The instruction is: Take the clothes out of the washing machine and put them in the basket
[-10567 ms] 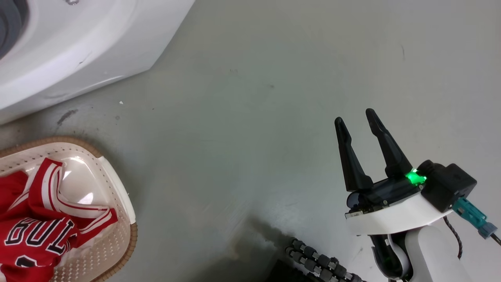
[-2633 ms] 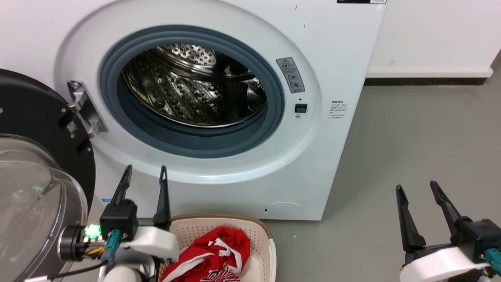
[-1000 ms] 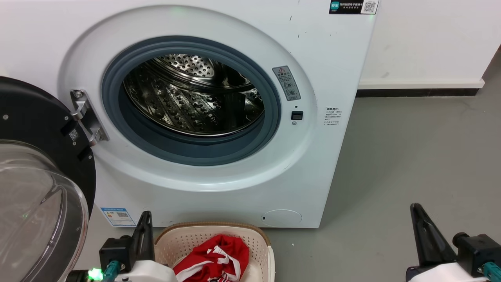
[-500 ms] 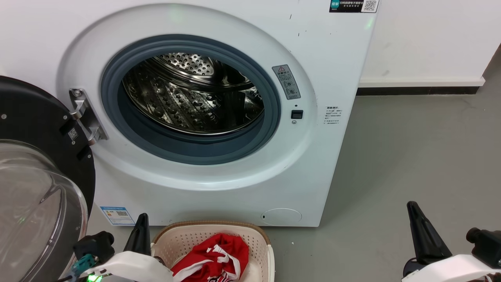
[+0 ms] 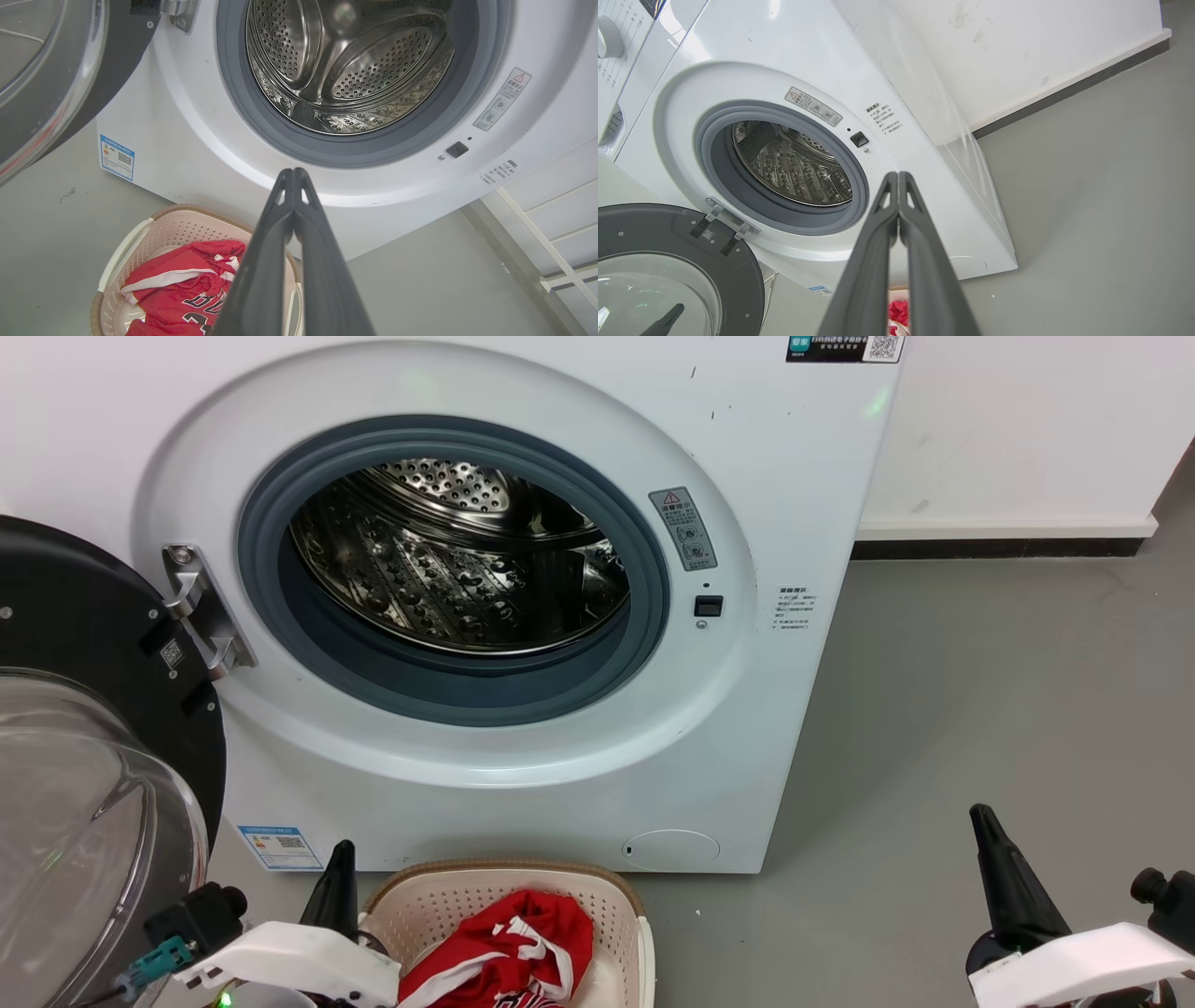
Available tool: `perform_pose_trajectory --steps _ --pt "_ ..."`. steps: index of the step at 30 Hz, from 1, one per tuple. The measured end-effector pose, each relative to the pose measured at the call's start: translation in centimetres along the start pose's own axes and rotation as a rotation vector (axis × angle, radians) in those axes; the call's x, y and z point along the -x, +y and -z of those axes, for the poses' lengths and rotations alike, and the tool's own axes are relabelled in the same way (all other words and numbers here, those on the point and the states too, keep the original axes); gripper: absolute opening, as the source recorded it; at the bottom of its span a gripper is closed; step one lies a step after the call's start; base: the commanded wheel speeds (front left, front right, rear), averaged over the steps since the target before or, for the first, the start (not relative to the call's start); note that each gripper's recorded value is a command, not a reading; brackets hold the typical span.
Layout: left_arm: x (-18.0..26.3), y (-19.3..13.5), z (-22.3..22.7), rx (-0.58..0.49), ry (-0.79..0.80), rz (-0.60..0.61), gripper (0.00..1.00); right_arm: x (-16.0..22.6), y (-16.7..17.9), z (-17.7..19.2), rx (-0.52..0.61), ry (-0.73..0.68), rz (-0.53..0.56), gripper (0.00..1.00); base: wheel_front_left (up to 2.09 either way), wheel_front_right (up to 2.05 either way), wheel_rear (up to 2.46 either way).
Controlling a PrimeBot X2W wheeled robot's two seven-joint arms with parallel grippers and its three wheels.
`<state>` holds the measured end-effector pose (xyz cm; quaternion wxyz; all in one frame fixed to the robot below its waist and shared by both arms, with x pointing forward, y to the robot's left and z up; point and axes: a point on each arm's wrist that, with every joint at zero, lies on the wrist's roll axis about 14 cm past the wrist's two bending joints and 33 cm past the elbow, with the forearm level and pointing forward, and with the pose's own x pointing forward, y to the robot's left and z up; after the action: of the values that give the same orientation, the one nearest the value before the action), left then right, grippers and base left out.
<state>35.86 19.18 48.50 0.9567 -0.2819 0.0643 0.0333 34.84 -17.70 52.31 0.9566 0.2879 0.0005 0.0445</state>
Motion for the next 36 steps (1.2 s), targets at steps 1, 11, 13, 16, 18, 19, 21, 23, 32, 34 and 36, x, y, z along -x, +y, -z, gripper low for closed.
perform_pose_trajectory --steps 1,11,13,16,18,19,21,23,32,34,36 --pt "-0.1 -0.1 0.0 0.016 0.003 0.003 0.0 0.0 -0.1 0.0 -0.015 0.0 0.002 0.0 0.0 0.0 0.0" --pt "-0.6 0.0 -0.2 0.192 0.013 0.012 0.0 -0.7 -0.6 0.1 -0.191 -0.002 0.013 0.0 0.0 0.0 0.0" --pt "-0.6 -0.1 -0.2 0.221 0.014 0.016 0.0 -0.7 -0.7 0.2 -0.221 -0.003 0.016 0.0 0.0 0.0 0.0" --pt "-0.8 -0.2 -0.3 0.261 0.015 0.021 0.0 -1.0 -0.8 0.1 -0.258 -0.007 0.017 0.0 0.0 0.0 0.0" --pt "-0.8 -0.2 -0.3 0.287 0.017 0.024 0.0 -1.1 -0.8 0.0 -0.286 -0.01 0.018 0.0 0.0 0.0 0.0" --pt "-0.8 -0.2 -0.2 0.301 0.019 0.022 0.0 -1.1 -0.8 0.1 -0.298 -0.009 0.019 0.0 0.0 0.0 0.0" --pt "-0.9 -0.2 -0.3 0.327 0.018 0.027 0.0 -1.1 -1.0 0.2 -0.323 -0.008 0.023 0.0 0.0 0.0 0.0" --pt "-1.0 -0.2 -0.3 0.353 0.017 0.027 0.0 -1.3 -1.1 0.2 -0.349 -0.008 0.025 0.0 0.0 0.0 0.0" --pt "-1.3 -0.4 -0.6 0.46 0.017 0.044 0.0 -1.7 -1.4 0.2 -0.454 -0.014 0.032 0.0 0.0 0.0 0.0" --pt "-1.3 -0.3 -0.6 0.482 0.017 0.044 0.0 -1.8 -1.4 0.1 -0.476 -0.016 0.033 0.0 0.0 0.0 0.0" --pt "-1.4 -0.3 -0.6 0.505 0.016 0.045 0.0 -1.8 -1.5 0.2 -0.497 -0.017 0.036 0.0 0.0 0.0 0.0"
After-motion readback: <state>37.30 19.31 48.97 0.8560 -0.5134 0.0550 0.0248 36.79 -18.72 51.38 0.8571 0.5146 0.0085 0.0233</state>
